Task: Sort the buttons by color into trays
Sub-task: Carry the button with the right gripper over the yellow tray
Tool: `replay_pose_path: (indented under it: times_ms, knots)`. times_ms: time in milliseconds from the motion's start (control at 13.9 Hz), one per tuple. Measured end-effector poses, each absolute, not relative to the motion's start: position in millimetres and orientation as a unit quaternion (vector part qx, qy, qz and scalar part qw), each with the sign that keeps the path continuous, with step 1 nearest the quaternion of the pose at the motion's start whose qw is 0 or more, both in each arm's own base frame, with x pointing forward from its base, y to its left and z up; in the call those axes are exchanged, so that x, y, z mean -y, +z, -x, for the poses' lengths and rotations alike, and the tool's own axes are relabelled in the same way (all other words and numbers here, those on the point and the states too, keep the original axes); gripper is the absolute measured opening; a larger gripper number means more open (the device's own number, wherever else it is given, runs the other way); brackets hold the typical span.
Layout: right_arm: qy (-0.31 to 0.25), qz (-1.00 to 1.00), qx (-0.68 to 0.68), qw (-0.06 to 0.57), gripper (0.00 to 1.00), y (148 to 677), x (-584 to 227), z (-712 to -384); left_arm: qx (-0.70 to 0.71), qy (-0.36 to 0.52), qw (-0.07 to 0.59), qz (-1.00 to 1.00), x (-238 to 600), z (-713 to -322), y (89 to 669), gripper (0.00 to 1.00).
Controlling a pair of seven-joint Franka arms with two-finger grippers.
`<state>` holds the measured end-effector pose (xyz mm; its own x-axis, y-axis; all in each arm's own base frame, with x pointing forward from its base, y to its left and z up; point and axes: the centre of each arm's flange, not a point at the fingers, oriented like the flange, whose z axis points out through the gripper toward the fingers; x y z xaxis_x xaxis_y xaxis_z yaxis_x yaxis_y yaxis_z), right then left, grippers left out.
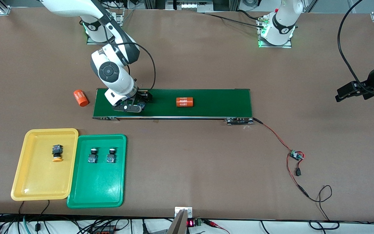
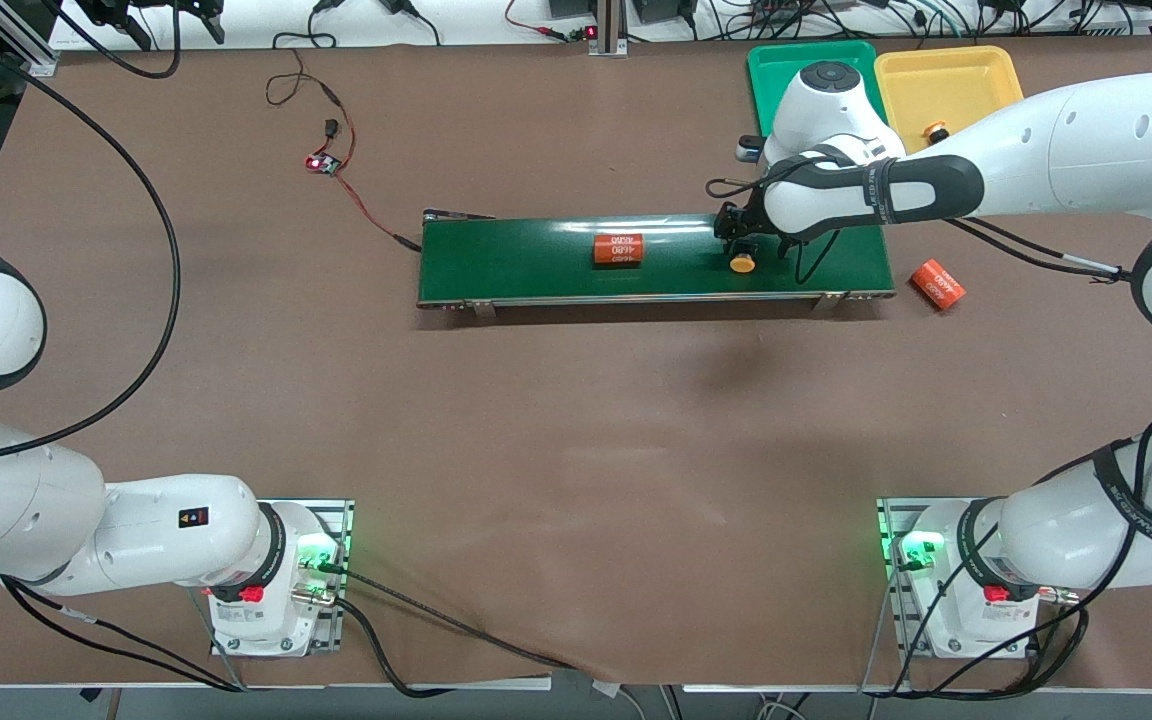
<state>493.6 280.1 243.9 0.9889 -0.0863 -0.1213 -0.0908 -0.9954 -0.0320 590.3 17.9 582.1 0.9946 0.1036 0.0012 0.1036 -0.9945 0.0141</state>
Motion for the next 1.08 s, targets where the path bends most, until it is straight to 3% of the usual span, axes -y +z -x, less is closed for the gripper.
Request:
replay_pose_path:
  times_ms: [216, 433, 649, 938, 1082]
  knots:
    - [0.059, 0.998, -0.027, 0.019, 0.72, 243.5, -276.7, -496.1, -0.049, 0.001, 0.007, -0.999, -14.9, -590.3, 582.1, 1.0]
    - [0.055, 0.998, -0.017, 0.022, 0.4, 246.0, -268.7, -503.3, -0.048, 0.001, 0.007, -0.999, -14.4, -590.2, 582.2, 1.0]
    - [0.054, 0.998, -0.006, 0.017, 0.4, 277.0, -255.8, -533.5, -0.046, 0.0, 0.007, -0.999, -12.0, -589.4, 583.2, 1.0]
    - [0.029, 0.999, 0.042, 0.012, 0.4, 359.2, -205.3, -600.8, -0.046, 0.0, 0.007, -0.999, -12.0, -588.1, 584.9, 1.0]
    - [0.014, 0.999, 0.043, 0.011, 0.4, 372.3, -164.5, -630.1, -0.046, 0.0, 0.007, -0.999, -11.9, -587.6, 585.9, 1.0]
